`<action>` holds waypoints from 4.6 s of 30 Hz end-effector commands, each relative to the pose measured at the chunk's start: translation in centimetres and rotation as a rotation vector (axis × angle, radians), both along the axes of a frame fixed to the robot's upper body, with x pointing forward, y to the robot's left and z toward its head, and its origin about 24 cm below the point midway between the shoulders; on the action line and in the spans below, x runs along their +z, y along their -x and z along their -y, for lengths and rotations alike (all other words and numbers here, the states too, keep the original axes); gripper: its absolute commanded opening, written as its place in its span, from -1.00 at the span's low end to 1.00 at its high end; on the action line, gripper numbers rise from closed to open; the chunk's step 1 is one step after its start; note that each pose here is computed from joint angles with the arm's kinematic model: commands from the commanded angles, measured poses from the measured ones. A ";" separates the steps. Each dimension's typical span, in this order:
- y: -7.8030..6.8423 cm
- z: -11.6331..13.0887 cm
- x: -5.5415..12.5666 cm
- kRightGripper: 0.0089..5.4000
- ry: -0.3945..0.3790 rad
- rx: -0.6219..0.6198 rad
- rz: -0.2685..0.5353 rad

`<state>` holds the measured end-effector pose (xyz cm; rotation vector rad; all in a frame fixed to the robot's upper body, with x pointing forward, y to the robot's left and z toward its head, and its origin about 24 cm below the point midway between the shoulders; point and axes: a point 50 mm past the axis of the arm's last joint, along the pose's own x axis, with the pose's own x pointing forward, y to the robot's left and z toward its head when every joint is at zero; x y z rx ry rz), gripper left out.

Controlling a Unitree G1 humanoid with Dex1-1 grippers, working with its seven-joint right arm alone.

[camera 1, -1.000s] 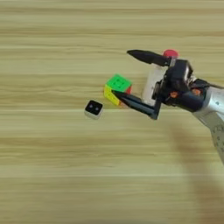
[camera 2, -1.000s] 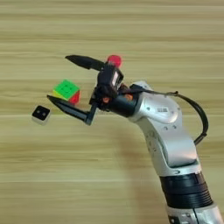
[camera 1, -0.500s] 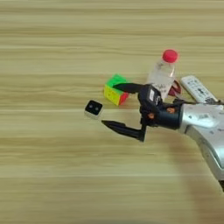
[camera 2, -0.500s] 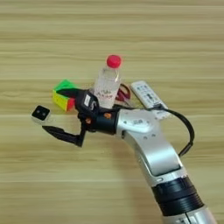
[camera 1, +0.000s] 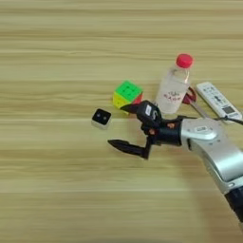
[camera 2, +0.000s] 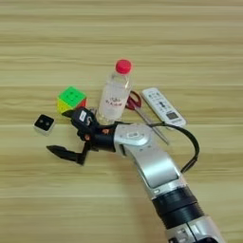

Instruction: Move the objects on the table

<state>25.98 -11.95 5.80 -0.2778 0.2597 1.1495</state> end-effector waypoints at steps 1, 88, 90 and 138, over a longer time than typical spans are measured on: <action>-2.0 -0.6 2.5 0.99 -0.019 -0.037 0.113; -3.8 -4.5 0.4 -0.08 -0.020 -0.101 0.014; -3.8 -4.5 0.6 -0.08 -0.028 -0.092 0.021; 0.9 11.4 0.7 -0.08 0.232 0.046 -0.010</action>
